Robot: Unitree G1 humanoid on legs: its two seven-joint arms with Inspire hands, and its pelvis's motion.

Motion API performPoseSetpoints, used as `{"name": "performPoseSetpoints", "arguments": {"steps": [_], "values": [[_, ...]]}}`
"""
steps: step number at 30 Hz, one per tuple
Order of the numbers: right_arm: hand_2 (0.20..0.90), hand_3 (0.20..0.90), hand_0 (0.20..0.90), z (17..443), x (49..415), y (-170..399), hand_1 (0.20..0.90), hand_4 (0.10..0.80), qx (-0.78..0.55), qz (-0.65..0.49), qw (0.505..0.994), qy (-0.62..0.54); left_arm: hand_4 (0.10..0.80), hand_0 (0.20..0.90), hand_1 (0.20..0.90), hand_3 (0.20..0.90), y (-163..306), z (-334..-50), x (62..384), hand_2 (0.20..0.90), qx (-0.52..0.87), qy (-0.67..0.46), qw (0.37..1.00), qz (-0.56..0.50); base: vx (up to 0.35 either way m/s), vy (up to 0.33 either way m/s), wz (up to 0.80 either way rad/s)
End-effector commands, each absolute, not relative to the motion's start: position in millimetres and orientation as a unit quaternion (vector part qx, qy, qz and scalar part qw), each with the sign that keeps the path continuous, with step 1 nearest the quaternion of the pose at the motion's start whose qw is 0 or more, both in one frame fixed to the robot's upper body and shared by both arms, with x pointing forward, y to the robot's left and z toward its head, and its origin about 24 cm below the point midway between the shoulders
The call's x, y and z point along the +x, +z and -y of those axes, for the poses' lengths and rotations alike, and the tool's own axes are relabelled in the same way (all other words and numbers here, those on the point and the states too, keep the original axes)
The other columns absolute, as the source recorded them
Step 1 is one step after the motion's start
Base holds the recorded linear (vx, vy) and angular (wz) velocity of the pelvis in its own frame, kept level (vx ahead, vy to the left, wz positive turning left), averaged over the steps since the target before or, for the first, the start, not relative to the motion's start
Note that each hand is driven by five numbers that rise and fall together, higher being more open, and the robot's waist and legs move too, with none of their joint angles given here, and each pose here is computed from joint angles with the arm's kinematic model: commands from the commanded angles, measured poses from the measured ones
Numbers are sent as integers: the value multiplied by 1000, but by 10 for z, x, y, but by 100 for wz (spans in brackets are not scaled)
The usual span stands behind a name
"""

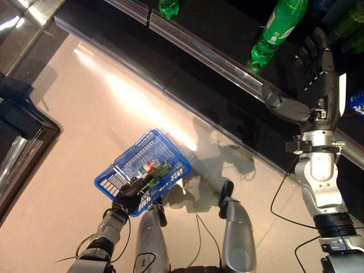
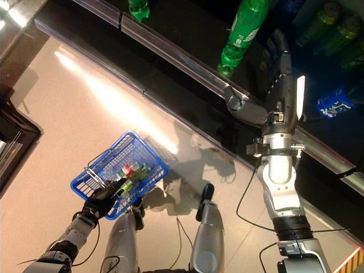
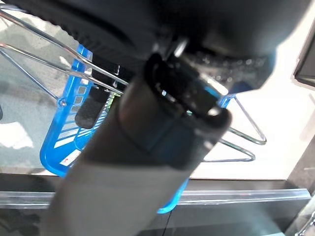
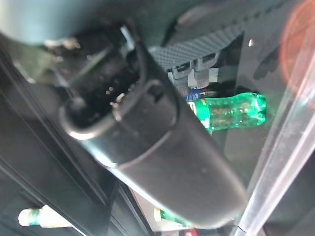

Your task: Pick up the drink and place into the basket.

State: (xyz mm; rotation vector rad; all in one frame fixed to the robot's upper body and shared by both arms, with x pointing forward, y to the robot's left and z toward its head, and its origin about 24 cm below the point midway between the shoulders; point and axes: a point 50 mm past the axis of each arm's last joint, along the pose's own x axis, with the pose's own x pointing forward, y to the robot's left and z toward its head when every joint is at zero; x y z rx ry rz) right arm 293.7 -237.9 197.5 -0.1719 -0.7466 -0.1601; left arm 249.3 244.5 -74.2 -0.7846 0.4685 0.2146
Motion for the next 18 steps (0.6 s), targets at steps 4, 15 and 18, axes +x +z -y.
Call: {"name": "performPoseSetpoints", "arguments": {"steps": [4,15,18], "values": [[900,900,900,2541,2783,2653,900,800,-32,514,851,-104,100,300,300,200,-840,-2445,2226,300,-418,66,879,-218,0,0,0],[900,900,900,2604,2974,2835,900,800,4,486,870,-83,100,300,300,200,-822,-2412,2264,300,-406,47,884,-229,0,0,0],[900,900,900,2633,3046,2884,900,800,29,476,875,-77,100,300,300,200,-819,-2410,2272,300,-401,42,885,-233,0,-1,6]]}}
